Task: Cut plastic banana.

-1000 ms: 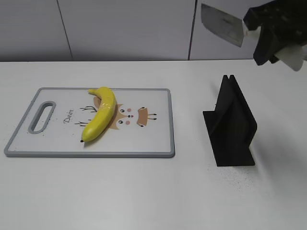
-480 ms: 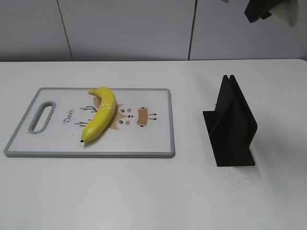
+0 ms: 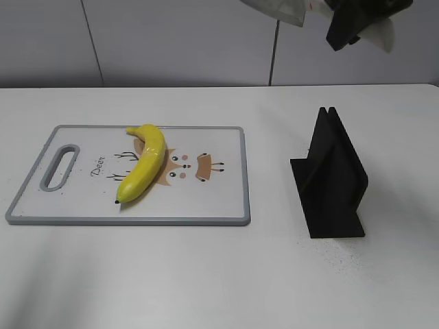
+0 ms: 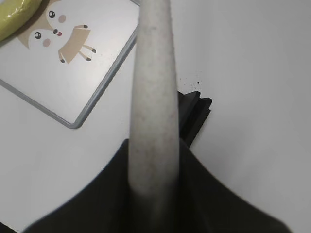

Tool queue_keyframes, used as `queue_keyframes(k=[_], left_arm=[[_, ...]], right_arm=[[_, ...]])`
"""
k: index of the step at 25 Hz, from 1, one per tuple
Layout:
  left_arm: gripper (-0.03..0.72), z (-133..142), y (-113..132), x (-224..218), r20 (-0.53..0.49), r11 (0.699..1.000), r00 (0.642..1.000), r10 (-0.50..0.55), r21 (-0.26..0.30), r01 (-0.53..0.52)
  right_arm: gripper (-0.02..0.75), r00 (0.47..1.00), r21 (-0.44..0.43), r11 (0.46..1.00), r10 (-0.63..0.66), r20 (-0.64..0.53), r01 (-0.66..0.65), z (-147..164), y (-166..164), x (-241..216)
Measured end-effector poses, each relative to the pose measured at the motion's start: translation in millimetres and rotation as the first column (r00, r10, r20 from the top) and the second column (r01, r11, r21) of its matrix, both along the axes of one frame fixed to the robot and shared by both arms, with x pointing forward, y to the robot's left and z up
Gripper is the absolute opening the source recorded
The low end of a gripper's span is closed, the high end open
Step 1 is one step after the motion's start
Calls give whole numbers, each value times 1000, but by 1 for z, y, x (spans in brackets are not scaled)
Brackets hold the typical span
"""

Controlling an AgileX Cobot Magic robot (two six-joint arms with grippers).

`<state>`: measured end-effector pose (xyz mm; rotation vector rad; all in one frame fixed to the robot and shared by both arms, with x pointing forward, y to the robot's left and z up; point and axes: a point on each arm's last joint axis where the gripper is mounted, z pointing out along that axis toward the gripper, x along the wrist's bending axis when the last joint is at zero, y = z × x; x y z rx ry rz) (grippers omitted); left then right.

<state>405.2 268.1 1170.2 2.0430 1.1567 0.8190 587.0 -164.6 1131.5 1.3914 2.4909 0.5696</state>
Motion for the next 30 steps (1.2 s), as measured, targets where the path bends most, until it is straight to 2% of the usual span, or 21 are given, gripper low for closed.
queue_keyframes(k=[3,5,8,10,13,18,20,24,26,30], left_arm=[[584,10,-6,30,2,999,999,-43,28,43],[595,13,-11,48,-8,992,994,-112,65,112],[599,8,-20,77,-96,962,966,-239,110,249],[599,5,-27,91,-169,924,925,-340,122,362],[596,2,-36,113,-232,848,848,-477,131,513],[584,-12,-43,146,-255,762,779,-573,184,621],[579,-20,-44,154,-266,729,753,-602,201,654],[554,-34,-49,165,-271,636,675,-686,228,737],[533,-42,-51,170,-272,609,648,-711,221,761],[498,-59,-53,180,-300,579,610,-734,195,792]], right_arm=[[183,998,-30,998,55,-11,-55,-10,3,6],[183,994,-52,993,106,-21,-107,-17,8,9],[183,984,-77,981,177,-32,-180,-27,18,14],[183,975,-89,971,220,-39,-222,-33,27,17],[183,954,-89,950,297,-45,-300,-43,42,24],[183,898,-86,894,438,-51,-441,-58,67,30],[183,854,-98,849,517,-51,-520,-63,75,28],[183,732,-131,723,680,-39,-678,-71,85,28],[183,688,-137,679,724,-40,-722,-77,89,30],[183,653,-143,642,756,-46,-753,-90,94,38]])
